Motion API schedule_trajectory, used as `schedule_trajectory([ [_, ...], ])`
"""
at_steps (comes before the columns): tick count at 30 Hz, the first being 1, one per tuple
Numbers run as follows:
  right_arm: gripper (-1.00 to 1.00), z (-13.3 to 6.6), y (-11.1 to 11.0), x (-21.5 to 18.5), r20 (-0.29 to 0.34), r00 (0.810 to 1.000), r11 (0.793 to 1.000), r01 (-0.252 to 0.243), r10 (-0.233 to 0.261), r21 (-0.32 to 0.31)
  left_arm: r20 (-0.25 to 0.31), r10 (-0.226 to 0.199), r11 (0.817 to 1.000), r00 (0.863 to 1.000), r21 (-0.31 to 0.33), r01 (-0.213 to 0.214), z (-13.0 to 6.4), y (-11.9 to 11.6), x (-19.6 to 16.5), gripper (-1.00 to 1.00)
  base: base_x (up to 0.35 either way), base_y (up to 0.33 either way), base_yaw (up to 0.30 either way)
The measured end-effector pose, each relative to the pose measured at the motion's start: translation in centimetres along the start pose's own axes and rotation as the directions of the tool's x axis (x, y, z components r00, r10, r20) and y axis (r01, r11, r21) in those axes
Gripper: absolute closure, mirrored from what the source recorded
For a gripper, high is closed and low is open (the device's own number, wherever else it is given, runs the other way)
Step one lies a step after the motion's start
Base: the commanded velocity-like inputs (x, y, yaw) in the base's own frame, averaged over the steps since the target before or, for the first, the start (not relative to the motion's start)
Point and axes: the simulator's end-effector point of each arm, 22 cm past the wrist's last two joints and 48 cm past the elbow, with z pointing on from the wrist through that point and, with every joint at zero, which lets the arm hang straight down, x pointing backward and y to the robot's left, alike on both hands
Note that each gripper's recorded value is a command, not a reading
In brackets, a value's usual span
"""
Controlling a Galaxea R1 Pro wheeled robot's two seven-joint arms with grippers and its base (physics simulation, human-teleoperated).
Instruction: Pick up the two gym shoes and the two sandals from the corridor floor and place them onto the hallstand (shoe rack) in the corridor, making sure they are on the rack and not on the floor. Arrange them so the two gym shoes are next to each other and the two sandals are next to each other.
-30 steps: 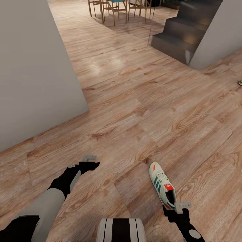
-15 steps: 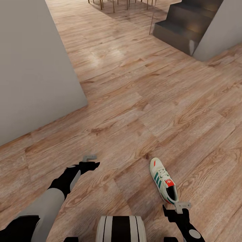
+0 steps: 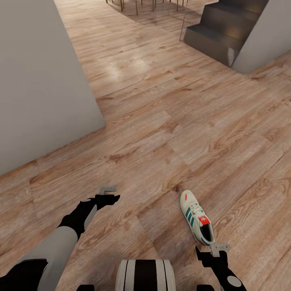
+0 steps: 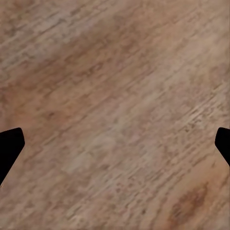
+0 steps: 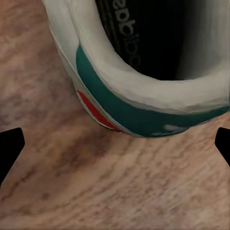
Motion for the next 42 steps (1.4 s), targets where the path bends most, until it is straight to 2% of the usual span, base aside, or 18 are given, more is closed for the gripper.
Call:
schedule_trajectory([
  [27,-1.0,0.01,0.0,0.01,0.0,1.0,1.0,0.0,0.0,0.0,0.004,-0.001,1.0,1.0,0.002,0.001,0.03,-0.08,0.01,-1.0,0.065,0.0,0.0],
  [28,1.0,0.01,0.0,0.01,0.0,1.0,1.0,0.0,0.0,0.0,0.004,-0.001,1.0,1.0,0.002,0.001,0.03,-0.08,0.01,-1.0,0.008,0.0,0.0],
  [42,1.0,0.0,-0.05,0.0,0.0,1.0,1.0,0.001,-0.001,0.002,0.004,-0.001,1.0,1.0,0.002,0.001,0.03,-0.09,0.01,-1.0,0.001,0.0,0.0],
])
